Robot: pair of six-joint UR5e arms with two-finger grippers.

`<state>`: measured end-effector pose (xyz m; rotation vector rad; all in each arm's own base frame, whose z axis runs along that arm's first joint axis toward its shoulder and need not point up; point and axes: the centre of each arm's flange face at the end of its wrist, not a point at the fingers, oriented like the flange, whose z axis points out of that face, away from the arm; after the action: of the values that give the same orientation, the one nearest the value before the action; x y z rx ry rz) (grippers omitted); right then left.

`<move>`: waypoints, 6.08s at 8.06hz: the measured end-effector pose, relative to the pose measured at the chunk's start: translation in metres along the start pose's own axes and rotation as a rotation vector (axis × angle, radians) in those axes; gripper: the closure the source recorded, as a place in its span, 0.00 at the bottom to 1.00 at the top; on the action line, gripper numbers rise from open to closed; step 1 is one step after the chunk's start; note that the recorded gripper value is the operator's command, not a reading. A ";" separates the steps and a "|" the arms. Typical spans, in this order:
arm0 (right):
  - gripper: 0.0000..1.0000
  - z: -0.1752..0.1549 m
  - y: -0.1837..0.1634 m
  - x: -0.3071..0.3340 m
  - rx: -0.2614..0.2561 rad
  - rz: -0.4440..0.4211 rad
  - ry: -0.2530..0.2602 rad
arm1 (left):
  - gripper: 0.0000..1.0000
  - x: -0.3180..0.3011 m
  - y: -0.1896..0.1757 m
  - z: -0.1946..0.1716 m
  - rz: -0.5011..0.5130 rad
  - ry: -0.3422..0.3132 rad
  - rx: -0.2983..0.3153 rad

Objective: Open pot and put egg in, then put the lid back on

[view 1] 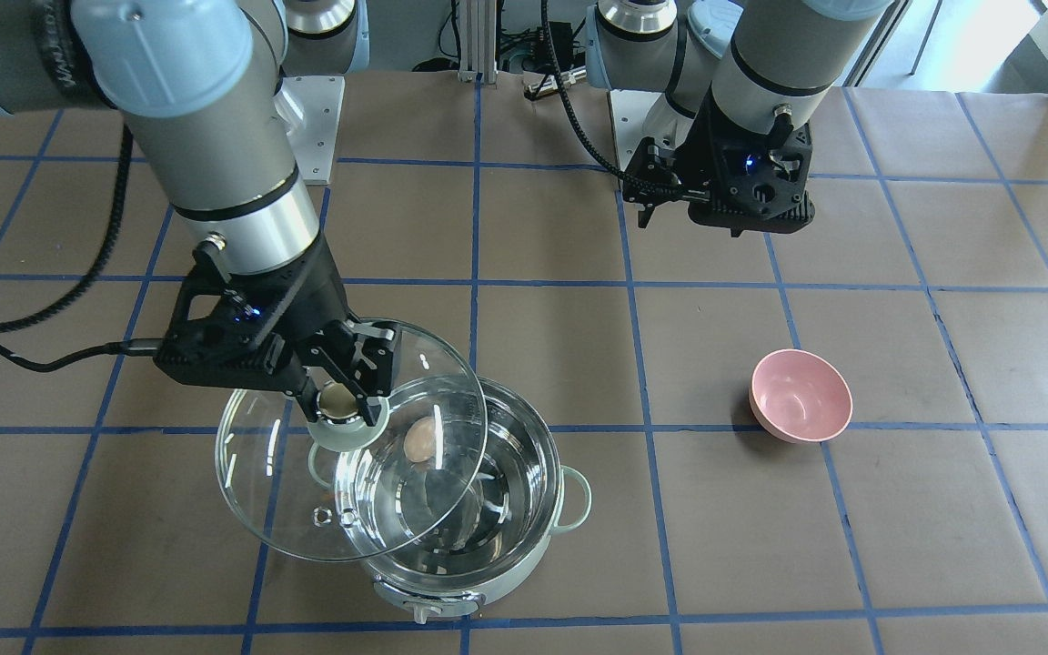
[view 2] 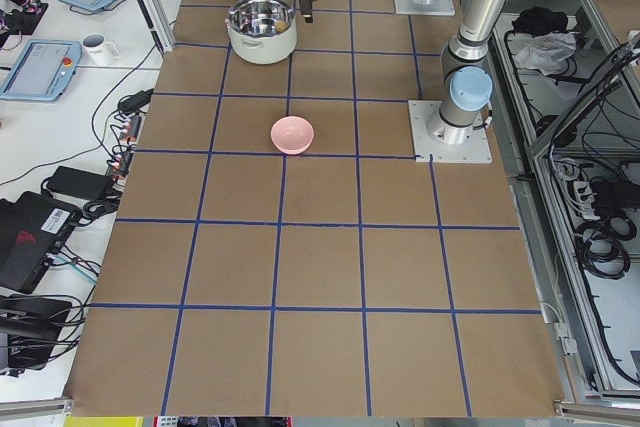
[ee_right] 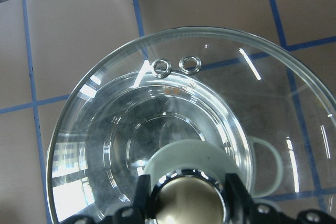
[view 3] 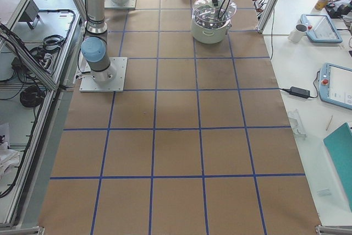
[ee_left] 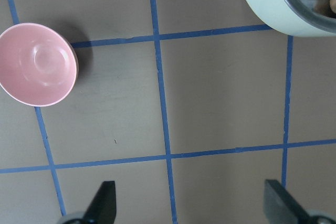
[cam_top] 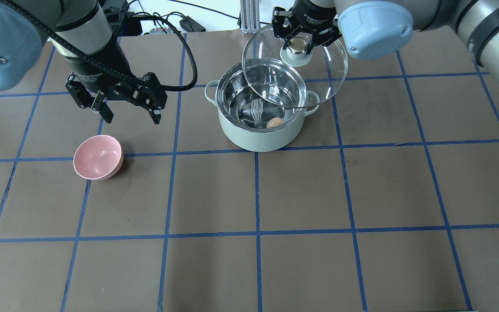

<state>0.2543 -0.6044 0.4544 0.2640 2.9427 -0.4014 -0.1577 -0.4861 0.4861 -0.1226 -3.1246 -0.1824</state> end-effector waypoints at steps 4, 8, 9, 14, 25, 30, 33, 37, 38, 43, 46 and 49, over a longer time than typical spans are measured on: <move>1.00 0.062 0.012 -0.044 -0.008 0.090 -0.021 | 0.00 -0.006 0.001 -0.003 -0.010 -0.008 0.008; 1.00 0.084 0.012 -0.046 -0.026 0.128 -0.014 | 0.00 -0.007 0.002 -0.004 -0.009 -0.020 0.012; 1.00 0.086 0.012 -0.046 -0.030 0.144 -0.012 | 0.00 -0.007 0.002 -0.006 -0.010 -0.022 0.018; 0.95 0.091 0.022 -0.054 -0.050 0.137 -0.006 | 0.00 -0.008 0.013 -0.026 -0.016 -0.028 0.069; 0.73 0.101 0.026 -0.051 -0.065 0.130 0.004 | 0.00 -0.007 0.015 -0.028 -0.014 -0.026 0.074; 0.54 0.103 0.028 -0.050 -0.069 0.128 0.007 | 0.00 -0.006 0.015 -0.028 -0.021 -0.025 0.075; 0.51 0.103 0.027 -0.051 -0.063 0.126 0.004 | 0.00 -0.006 0.015 -0.028 -0.020 -0.024 0.075; 0.37 0.103 0.027 -0.050 -0.060 0.126 0.002 | 0.00 -0.007 0.015 -0.028 -0.021 -0.023 0.075; 0.30 0.103 0.027 -0.050 -0.060 0.126 0.002 | 0.00 -0.007 0.015 -0.028 -0.021 -0.024 0.075; 0.00 0.103 0.027 -0.050 -0.060 0.128 0.003 | 0.00 -0.008 0.015 -0.028 -0.020 -0.024 0.075; 0.00 0.072 0.010 -0.025 -0.030 0.050 0.004 | 0.00 -0.008 0.015 -0.028 -0.020 -0.024 0.074; 0.00 -0.018 -0.007 0.057 -0.069 -0.076 0.046 | 0.00 -0.009 0.015 -0.028 -0.020 -0.024 0.076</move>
<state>0.1954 -0.5969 0.4630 0.1552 3.0116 -0.3066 -0.1479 -0.4756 0.5157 -0.0943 -3.1523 -0.0626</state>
